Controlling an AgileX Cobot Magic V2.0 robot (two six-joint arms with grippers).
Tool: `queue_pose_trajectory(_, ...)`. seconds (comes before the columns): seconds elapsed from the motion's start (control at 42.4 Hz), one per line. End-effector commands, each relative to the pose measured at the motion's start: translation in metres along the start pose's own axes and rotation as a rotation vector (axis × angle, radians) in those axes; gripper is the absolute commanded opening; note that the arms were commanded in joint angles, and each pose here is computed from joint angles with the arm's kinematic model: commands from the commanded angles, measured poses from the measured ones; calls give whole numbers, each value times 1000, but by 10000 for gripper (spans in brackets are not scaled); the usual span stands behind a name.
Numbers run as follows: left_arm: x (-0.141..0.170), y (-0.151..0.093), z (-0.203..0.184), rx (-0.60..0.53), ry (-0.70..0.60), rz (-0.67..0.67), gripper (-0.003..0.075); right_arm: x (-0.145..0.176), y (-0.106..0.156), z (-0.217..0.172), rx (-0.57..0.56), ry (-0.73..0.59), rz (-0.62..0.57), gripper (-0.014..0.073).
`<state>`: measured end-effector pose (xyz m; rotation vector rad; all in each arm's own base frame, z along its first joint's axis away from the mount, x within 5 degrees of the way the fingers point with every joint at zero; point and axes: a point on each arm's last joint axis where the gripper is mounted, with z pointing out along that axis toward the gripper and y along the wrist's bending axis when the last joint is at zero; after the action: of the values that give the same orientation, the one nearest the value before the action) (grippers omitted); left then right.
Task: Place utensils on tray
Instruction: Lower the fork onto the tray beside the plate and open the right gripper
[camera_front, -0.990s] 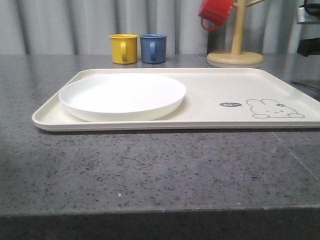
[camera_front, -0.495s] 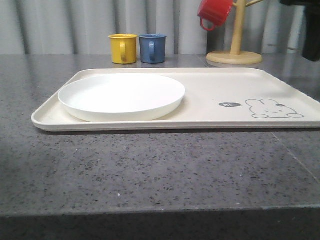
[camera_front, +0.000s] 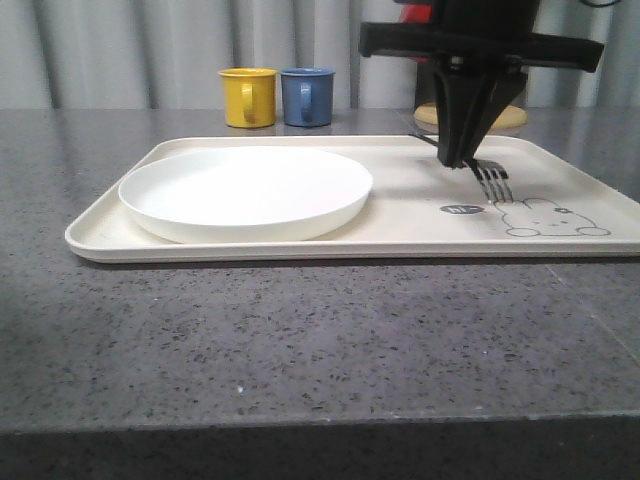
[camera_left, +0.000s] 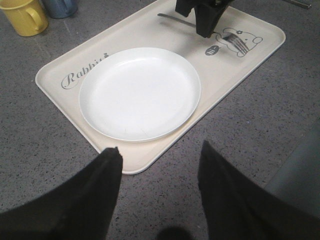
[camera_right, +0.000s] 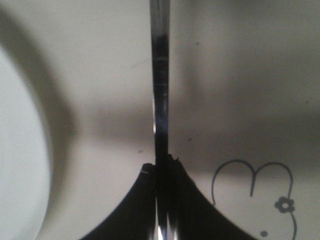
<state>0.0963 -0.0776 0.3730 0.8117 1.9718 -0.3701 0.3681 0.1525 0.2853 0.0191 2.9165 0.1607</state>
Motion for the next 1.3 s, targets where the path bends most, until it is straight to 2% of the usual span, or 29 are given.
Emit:
queue_pose_trajectory(0.0,-13,0,-6,-5,-100,-11,354,-7,1,-22,-31,-109,32,-11)
queue_pose_trajectory(0.165,-13,0,-6,-5,-100,-11,354,-12,3,-11,-35,-116,51,-8)
queue_pose_trajectory(0.236,-13,0,-6,-5,-100,-11,354,-13,4,-8,-33,-111,51,25)
queue_pose_trajectory(0.33,-13,0,-6,-5,-100,-11,354,-13,4,-4,-29,-103,51,121)
queue_pose_trajectory(0.424,-13,0,-6,-5,-100,-11,354,-13,4,-7,-32,-109,51,255)
queue_pose_trajectory(0.519,-13,0,-6,-5,-100,-11,354,-12,2,-15,-27,-134,32,341)
queue_pose_trajectory(0.731,-13,0,-6,-5,-100,-11,354,1,-10,-64,28,-200,-114,351)
queue_pose_trajectory(0.872,-13,0,-6,-5,-100,-11,354,18,-36,-107,83,-234,-181,351)
queue_pose_trajectory(1.014,-13,0,-6,-5,-100,-11,354,30,-81,-135,125,-275,-130,351)
queue_pose_trajectory(1.132,-13,0,-6,-5,-100,-11,354,38,-119,-136,175,-234,-93,351)
queue_pose_trajectory(1.273,-13,0,-6,-5,-100,-11,354,44,-156,-116,194,-137,-48,351)
